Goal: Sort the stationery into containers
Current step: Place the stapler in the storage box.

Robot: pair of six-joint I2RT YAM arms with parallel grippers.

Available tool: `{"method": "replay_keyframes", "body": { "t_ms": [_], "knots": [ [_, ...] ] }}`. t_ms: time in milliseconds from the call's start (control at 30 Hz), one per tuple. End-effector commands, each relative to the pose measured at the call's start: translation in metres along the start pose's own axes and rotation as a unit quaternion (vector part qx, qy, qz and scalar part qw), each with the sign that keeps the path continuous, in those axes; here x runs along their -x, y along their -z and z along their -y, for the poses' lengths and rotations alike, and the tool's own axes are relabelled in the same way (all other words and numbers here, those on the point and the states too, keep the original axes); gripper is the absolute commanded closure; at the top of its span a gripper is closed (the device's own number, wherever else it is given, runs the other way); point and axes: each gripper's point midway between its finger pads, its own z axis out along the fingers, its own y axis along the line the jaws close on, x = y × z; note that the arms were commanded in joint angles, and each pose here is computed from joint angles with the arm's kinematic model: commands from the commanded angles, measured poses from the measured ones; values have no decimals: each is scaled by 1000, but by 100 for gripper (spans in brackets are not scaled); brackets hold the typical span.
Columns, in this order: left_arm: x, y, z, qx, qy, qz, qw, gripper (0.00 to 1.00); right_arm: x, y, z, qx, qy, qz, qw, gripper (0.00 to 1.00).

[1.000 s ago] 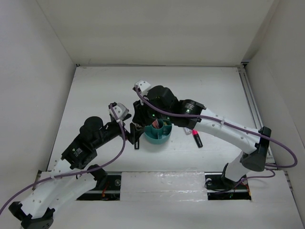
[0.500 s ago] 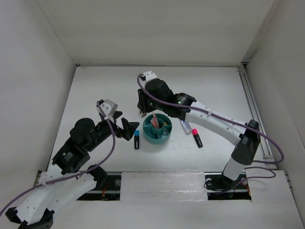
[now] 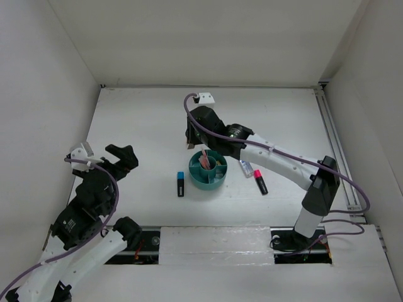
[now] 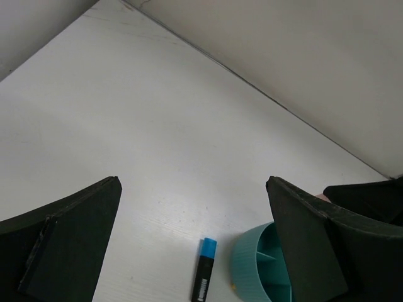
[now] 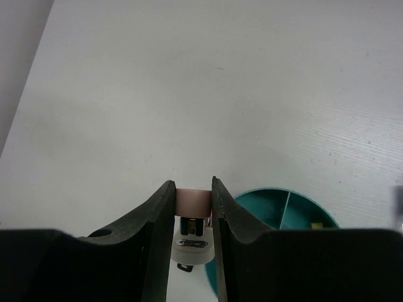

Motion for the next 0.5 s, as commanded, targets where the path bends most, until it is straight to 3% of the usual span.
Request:
{"method": "replay_keyframes", "body": {
  "t_ms": [0,467],
  "knots": [
    [4,-4,-11,43,13,17,999,0,2,-3,-1,-20,-21,20,999,100],
    [-5,-11,0,29,-18,1,999,0,-30,-6,14,-129,-17,31,991,100]
  ]
}}
